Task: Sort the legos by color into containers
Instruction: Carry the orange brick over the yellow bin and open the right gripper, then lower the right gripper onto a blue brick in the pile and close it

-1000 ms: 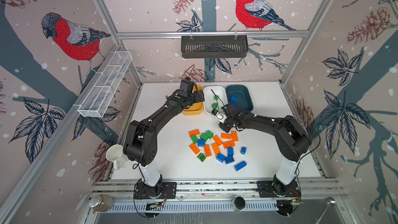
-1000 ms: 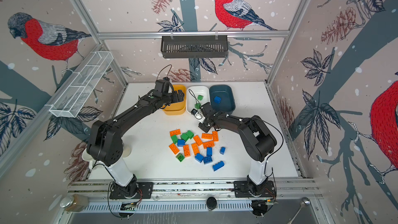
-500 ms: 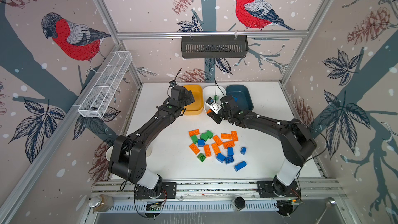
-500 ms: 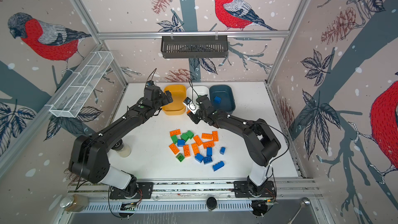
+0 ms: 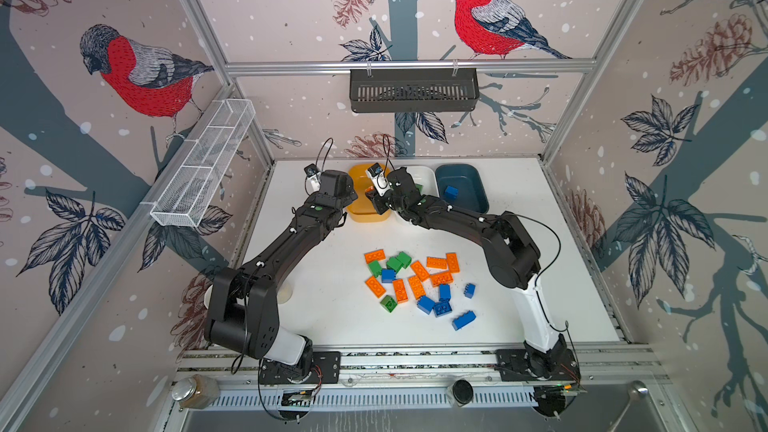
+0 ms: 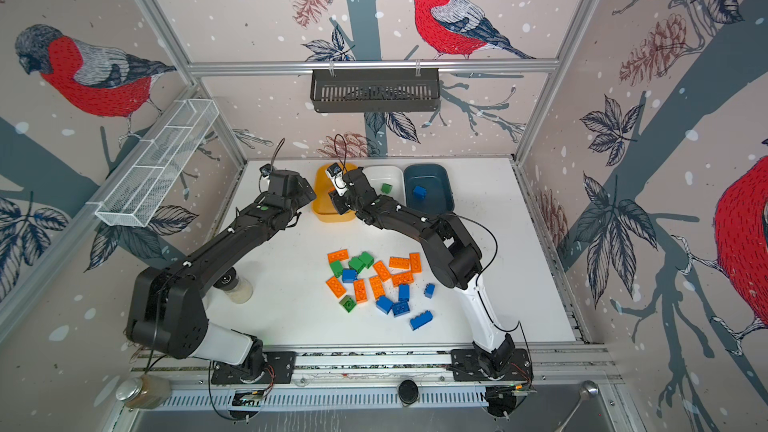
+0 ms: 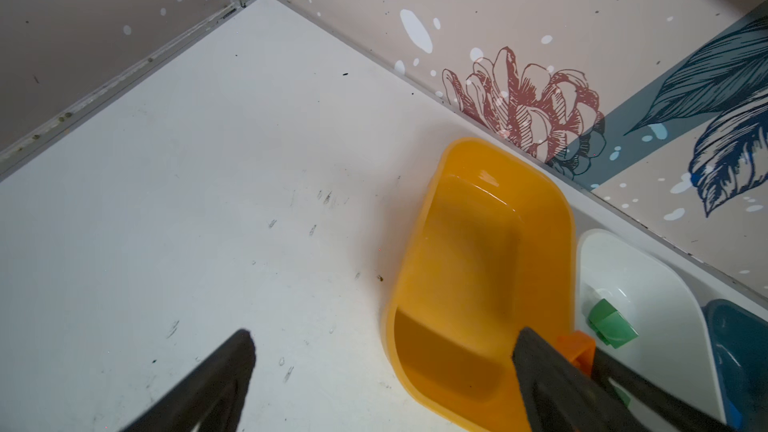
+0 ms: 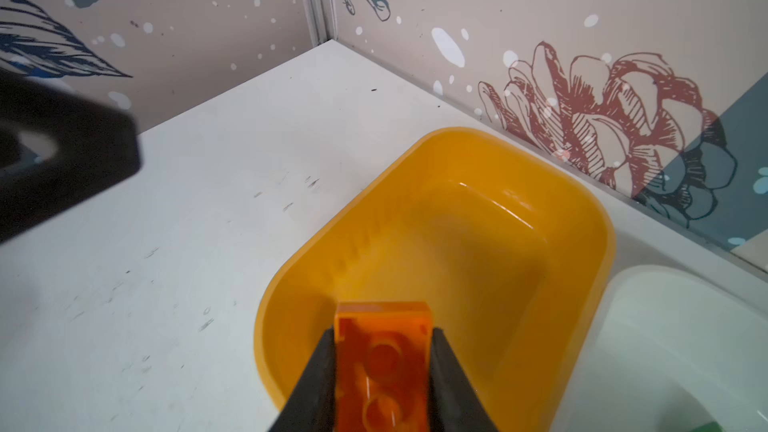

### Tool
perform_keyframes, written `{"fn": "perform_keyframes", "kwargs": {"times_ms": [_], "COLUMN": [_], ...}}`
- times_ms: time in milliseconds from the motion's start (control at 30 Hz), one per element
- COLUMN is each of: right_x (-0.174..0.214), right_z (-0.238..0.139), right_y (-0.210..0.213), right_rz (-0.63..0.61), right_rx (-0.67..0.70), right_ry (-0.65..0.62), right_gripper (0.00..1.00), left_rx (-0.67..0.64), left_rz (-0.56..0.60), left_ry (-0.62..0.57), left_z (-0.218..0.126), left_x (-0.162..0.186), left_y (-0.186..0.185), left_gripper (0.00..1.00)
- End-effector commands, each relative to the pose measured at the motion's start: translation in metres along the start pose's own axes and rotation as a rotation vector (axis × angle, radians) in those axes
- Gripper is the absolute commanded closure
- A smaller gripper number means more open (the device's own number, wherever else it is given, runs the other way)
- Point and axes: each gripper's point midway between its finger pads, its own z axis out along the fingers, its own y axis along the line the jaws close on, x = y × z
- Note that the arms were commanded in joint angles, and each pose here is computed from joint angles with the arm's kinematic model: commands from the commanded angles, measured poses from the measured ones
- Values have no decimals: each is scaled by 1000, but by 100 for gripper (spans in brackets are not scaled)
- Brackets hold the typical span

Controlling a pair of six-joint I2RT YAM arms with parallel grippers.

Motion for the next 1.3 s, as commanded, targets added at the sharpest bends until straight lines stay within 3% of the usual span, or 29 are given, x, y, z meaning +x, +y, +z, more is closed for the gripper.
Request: {"fn": "perform_keyframes", "kwargs": {"times_ms": [0,67,167,267,333,500,700,900,1033,1267], "right_x": [-9,-6,-9,-17,-19,9,99,169,190,235], "right_z": [13,20,21,8,-6,-62,-136,-187,-223,-297], "right_y": [-8,-8,-8,-5,-4,-6,2,21,14,-13], "right_rz": [21,17,13,1,-7,32,56,34,126,428], "right_rx": [47,55,57,42,35,39,25,-19,69,386], "right_ry": [-38,-32,-23,-19,-12,58,267,495,590,691], "right_gripper": [73,68,52,36,31,27,23,23,23,22], "left_rx": [-36,-16,3,21,30,98,147,198,208,241], "left_rz": [-3,0,26,63,82,83,105,118,130,128], "left_ry": [22,38,72,132,166,209,249,282,298,323], "left_z": [2,2,6,8,11,11,9,7,6,6], "left_x": [8,13,20,29,36,49,67,77,84,92], "left_y": [11,8,4,-2,-5,-16,-26,-35,-40,-49], "left_gripper": [3,3,3,3,3,3,3,3,3,3]}}
